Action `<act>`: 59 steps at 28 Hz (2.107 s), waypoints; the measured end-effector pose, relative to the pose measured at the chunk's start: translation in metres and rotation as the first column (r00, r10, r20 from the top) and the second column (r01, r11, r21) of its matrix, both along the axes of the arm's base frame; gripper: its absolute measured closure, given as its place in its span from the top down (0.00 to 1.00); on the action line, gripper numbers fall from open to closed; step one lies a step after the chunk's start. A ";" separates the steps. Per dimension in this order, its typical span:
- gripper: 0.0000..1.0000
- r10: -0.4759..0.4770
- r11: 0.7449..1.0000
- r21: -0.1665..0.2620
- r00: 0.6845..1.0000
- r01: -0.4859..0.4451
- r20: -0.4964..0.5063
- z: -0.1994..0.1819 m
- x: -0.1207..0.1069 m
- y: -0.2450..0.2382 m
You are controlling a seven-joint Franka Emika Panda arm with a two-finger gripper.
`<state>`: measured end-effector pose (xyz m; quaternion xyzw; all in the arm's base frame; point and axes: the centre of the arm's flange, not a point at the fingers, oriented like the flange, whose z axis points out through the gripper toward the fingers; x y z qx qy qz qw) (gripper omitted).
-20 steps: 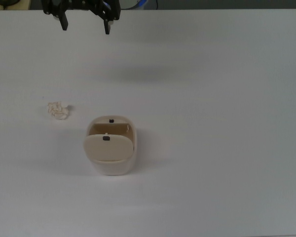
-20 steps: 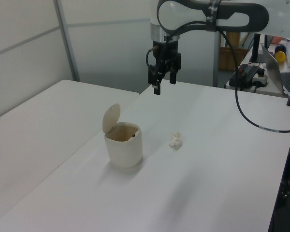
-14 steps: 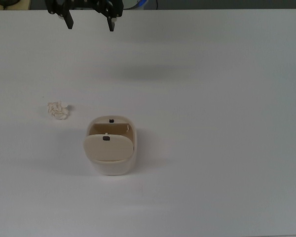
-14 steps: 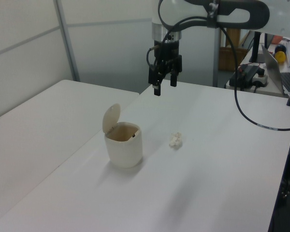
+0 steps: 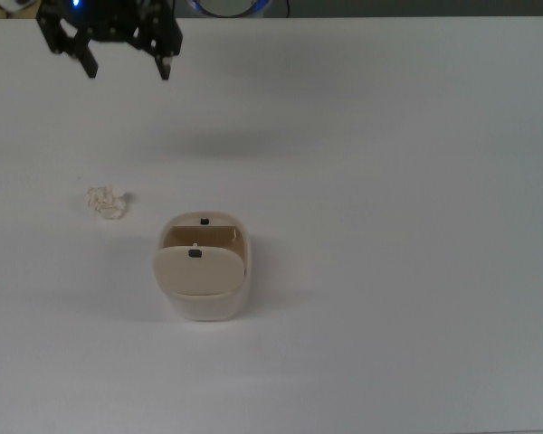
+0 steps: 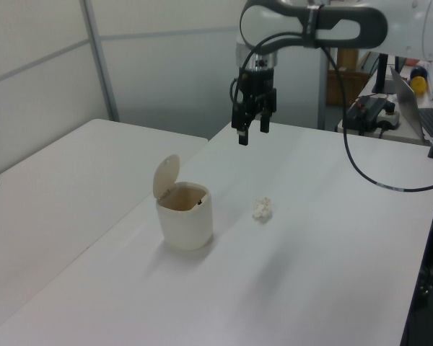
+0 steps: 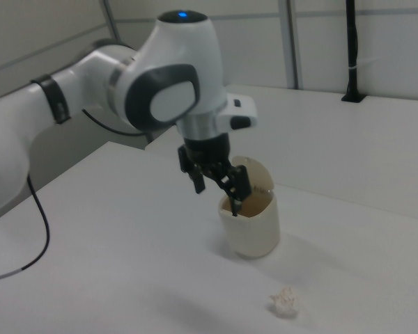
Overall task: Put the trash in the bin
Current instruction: 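Move the open gripper down toward the crumpled white paper ball, then close the gripper on the crumpled paper ball, then lift the paper ball and carry it over the cream bin opening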
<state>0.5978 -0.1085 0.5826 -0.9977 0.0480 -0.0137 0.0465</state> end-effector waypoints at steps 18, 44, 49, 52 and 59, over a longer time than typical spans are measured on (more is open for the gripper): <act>1.00 0.078 0.988 -0.133 0.996 -0.083 -0.044 -0.193 0.039 -0.048; 0.55 0.116 0.971 -0.197 0.988 -0.135 -0.102 -0.261 0.047 -0.060; 0.46 0.117 0.970 -0.202 0.990 -0.132 -0.084 -0.249 0.048 -0.060; 0.47 0.114 0.971 -0.209 0.992 -0.121 -0.046 -0.217 0.047 -0.059; 0.48 0.088 0.987 -0.143 0.992 -0.074 0.090 -0.101 0.036 -0.040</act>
